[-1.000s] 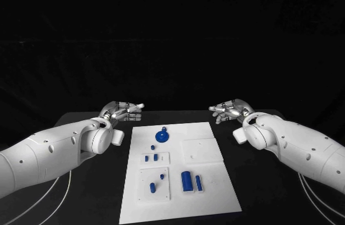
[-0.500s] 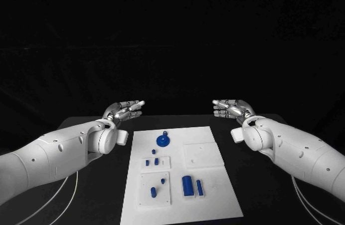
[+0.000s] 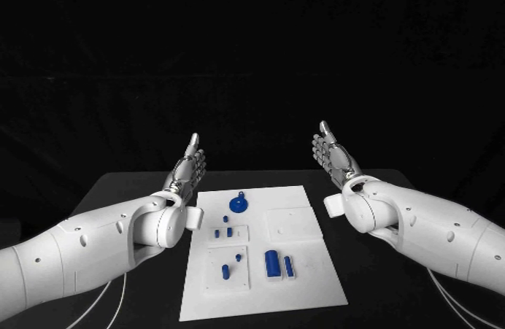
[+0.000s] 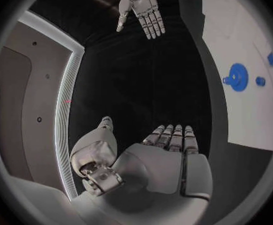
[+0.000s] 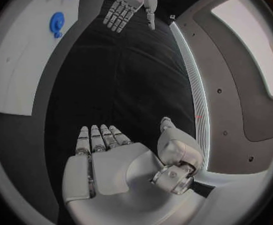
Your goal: Assemble the parts on the task board
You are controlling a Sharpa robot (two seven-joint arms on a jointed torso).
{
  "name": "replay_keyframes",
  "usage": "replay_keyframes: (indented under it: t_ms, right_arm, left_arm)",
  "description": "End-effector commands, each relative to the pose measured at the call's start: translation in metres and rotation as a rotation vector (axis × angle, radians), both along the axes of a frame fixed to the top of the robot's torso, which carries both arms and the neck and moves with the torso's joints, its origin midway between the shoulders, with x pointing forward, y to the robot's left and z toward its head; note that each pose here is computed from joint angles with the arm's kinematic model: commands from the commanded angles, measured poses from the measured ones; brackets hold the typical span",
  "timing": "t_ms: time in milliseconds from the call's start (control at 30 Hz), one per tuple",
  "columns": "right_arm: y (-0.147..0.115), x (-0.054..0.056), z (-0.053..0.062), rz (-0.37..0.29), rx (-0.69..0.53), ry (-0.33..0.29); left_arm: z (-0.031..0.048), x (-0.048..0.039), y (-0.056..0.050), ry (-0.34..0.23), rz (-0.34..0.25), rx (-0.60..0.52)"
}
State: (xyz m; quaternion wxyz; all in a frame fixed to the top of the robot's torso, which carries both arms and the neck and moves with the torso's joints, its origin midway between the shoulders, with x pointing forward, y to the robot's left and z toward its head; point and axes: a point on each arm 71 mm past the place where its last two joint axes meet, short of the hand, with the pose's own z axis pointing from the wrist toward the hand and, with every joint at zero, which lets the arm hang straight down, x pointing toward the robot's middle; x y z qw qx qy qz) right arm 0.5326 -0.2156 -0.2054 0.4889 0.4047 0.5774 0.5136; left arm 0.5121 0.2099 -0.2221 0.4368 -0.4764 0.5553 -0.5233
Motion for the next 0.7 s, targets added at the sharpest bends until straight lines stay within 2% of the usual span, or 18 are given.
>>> replay_keyframes:
  t_ms: [33,100,167,333,467,700]
  right_arm:
    - [0.002,-0.016,0.000,-0.134,0.107,-0.041]
    - [0.009,-0.032,-0.006,-0.147,0.127,-0.027]
    - [0.014,-0.043,-0.010,-0.156,0.138,-0.015]
    - [0.021,-0.064,-0.017,-0.175,0.154,0.013]
    - [0.023,-0.071,-0.019,-0.180,0.158,0.023]
    - [0.023,-0.071,-0.019,-0.181,0.158,0.023]
  left_arm:
    - [0.0012,-0.0161,-0.003,-0.069,0.118,0.019]
    - [-0.0007,-0.0285,-0.008,-0.069,0.129,0.010]
    - [-0.0015,-0.0364,-0.012,-0.069,0.136,0.005]
    - [-0.0021,-0.0491,-0.017,-0.070,0.148,-0.002]
    - [-0.0021,-0.0504,-0.017,-0.070,0.149,-0.003]
    - [-0.0021,-0.0504,-0.017,-0.070,0.149,-0.003]
